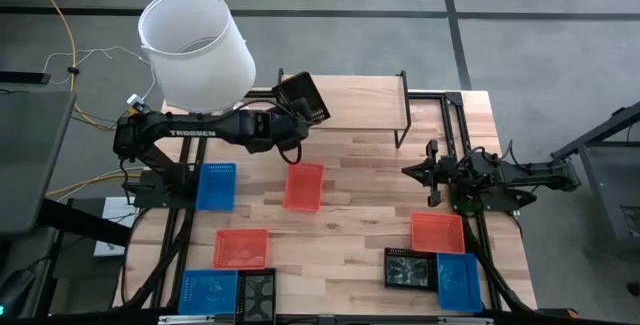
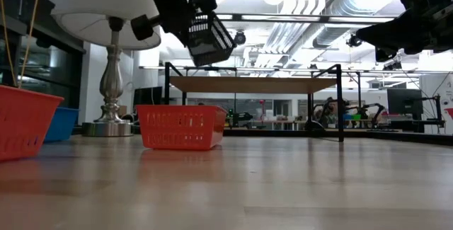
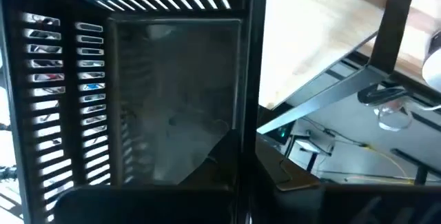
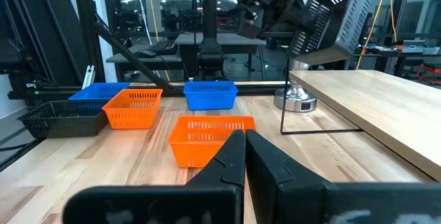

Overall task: Stack baskets on shelf by color
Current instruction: Put the top black bin on the shelf

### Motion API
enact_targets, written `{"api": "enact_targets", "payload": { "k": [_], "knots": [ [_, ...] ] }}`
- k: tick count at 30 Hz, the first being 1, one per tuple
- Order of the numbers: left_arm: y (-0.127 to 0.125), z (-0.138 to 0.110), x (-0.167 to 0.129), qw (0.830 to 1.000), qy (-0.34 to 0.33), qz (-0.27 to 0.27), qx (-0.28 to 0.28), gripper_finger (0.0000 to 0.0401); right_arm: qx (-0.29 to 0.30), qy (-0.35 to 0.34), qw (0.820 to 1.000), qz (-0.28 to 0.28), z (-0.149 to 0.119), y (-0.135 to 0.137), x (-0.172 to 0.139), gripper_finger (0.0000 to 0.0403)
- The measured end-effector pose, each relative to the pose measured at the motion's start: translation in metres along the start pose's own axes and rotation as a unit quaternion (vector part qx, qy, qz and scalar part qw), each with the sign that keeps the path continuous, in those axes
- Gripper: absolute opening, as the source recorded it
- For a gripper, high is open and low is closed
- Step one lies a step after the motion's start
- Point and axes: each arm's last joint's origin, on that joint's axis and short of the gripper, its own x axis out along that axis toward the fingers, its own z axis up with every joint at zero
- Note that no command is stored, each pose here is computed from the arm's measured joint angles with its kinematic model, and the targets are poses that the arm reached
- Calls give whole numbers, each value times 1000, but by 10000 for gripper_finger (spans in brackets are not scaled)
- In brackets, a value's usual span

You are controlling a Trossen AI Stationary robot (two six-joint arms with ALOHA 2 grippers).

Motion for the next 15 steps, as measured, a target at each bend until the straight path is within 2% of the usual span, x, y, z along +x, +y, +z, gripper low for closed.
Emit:
{"api": "enact_targets", "payload": {
  "k": [6, 15],
  "knots": [
    [-1, 0, 4, 999, -43, -4, -12, 11, 0, 0, 1000, 0, 0, 0, 0, 0],
    [-2, -9, 15, 999, -43, -19, -25, 38, 0, 0, 1000, 0, 0, 0, 0, 0]
  ]
}}
